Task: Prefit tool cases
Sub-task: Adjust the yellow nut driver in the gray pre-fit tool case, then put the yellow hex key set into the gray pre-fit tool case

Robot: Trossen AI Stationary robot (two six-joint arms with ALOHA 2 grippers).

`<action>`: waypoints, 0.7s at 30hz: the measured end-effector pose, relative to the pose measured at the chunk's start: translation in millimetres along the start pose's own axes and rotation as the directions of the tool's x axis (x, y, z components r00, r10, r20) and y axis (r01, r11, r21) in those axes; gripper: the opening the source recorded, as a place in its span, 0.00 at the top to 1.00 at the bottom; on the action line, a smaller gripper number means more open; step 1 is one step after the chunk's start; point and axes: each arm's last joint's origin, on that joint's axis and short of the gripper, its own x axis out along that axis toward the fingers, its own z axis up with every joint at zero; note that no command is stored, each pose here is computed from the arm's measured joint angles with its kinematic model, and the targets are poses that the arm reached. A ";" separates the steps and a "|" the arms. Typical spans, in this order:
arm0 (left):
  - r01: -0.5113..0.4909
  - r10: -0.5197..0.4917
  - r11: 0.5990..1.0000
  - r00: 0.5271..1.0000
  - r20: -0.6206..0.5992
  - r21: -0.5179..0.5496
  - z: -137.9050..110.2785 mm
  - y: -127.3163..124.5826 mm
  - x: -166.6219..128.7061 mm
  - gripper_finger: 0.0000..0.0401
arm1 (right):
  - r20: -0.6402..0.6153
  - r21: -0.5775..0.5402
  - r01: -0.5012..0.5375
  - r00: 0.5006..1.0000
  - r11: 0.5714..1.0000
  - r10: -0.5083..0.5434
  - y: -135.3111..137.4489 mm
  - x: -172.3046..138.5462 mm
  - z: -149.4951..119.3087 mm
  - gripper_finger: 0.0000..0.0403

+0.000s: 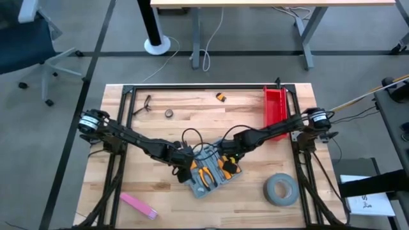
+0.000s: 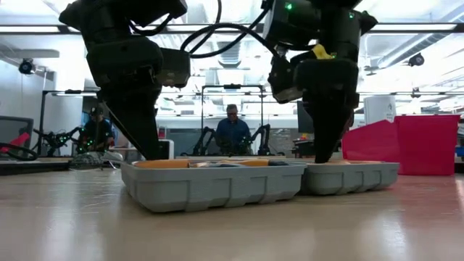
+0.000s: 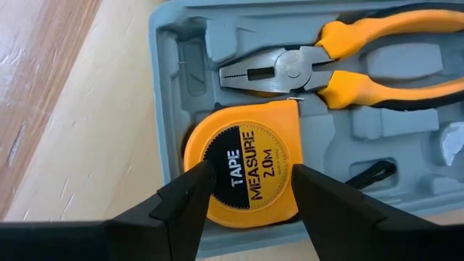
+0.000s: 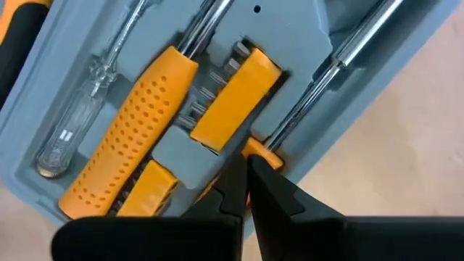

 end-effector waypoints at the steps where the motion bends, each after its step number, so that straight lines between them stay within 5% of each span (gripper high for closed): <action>1: 0.000 0.000 1.000 1.000 0.000 0.000 0.1 0.1 0.0 0.49 | 0.016 0.000 -0.001 1.000 1.000 0.001 1.2 -5.7 0.7 1.00; 8: -0.002 0.002 1.000 1.000 -0.002 0.001 -0.2 0.2 -0.2 0.49 | 0.200 0.004 0.001 0.980 1.000 -0.002 3.3 -57.6 4.3 1.00; 21: -0.001 0.001 0.999 1.000 0.006 0.045 0.9 -0.3 -1.8 0.49 | 0.340 0.022 0.027 0.940 0.999 -0.033 -0.7 -90.3 -0.9 1.00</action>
